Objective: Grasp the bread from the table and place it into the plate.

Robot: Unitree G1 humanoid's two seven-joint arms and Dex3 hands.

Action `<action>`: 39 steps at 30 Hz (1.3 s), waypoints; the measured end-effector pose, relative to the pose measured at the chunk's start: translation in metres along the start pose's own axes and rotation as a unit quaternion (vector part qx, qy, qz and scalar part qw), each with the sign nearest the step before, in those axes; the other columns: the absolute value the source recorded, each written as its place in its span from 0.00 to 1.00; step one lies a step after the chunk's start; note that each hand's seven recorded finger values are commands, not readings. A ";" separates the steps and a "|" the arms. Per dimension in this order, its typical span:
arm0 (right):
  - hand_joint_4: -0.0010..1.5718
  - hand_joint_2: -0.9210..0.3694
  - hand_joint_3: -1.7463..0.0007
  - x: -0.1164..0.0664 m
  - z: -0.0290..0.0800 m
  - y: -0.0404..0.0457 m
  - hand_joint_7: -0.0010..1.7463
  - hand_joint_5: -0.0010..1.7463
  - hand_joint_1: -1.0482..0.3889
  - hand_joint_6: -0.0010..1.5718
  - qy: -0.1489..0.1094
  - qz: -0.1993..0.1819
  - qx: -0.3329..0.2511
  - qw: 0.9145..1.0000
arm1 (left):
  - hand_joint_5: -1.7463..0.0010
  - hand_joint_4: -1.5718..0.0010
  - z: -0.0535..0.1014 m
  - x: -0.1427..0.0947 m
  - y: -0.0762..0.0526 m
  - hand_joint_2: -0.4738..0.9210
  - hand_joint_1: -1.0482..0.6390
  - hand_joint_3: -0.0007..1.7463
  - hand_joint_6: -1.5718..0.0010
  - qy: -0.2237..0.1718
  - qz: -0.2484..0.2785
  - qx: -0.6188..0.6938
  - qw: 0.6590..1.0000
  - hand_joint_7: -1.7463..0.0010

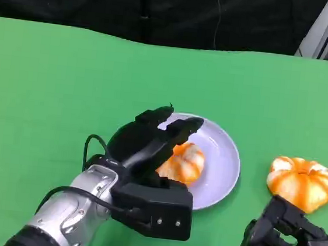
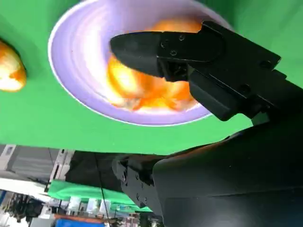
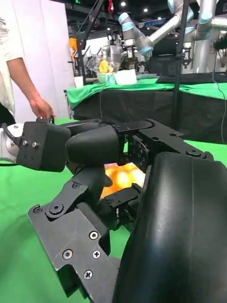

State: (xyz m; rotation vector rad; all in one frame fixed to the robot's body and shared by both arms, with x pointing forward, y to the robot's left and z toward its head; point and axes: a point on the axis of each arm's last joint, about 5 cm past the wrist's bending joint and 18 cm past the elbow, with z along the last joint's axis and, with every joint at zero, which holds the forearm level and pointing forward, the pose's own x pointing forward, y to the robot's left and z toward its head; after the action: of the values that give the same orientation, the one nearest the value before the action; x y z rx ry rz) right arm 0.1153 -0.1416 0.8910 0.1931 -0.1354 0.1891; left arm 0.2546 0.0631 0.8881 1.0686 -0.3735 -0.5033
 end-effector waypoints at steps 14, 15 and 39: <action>0.54 0.29 0.29 0.001 -0.001 0.0003 0.96 1.00 0.64 0.45 0.000 0.001 0.002 1.000 | 0.98 0.94 -0.003 -0.018 0.018 1.00 0.20 0.19 0.82 -0.001 0.056 -0.088 0.995 0.98; 0.54 0.29 0.29 0.002 -0.001 0.0002 0.96 1.00 0.64 0.45 0.000 0.002 0.001 1.000 | 0.97 0.90 -0.004 -0.021 0.019 1.00 0.26 0.14 0.78 0.001 0.065 -0.108 0.992 0.98; 0.53 0.28 0.30 0.004 -0.002 -0.0033 0.96 1.00 0.65 0.44 0.003 0.000 -0.001 1.000 | 0.00 0.42 -0.026 -0.163 0.045 0.78 0.57 0.61 0.47 0.020 0.056 -0.693 0.719 0.04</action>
State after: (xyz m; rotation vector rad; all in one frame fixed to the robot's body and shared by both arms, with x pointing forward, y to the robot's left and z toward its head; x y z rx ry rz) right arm 0.1196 -0.1438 0.8890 0.1902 -0.1302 0.1887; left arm 0.1428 0.1905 0.9090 -0.4262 0.0524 -0.4786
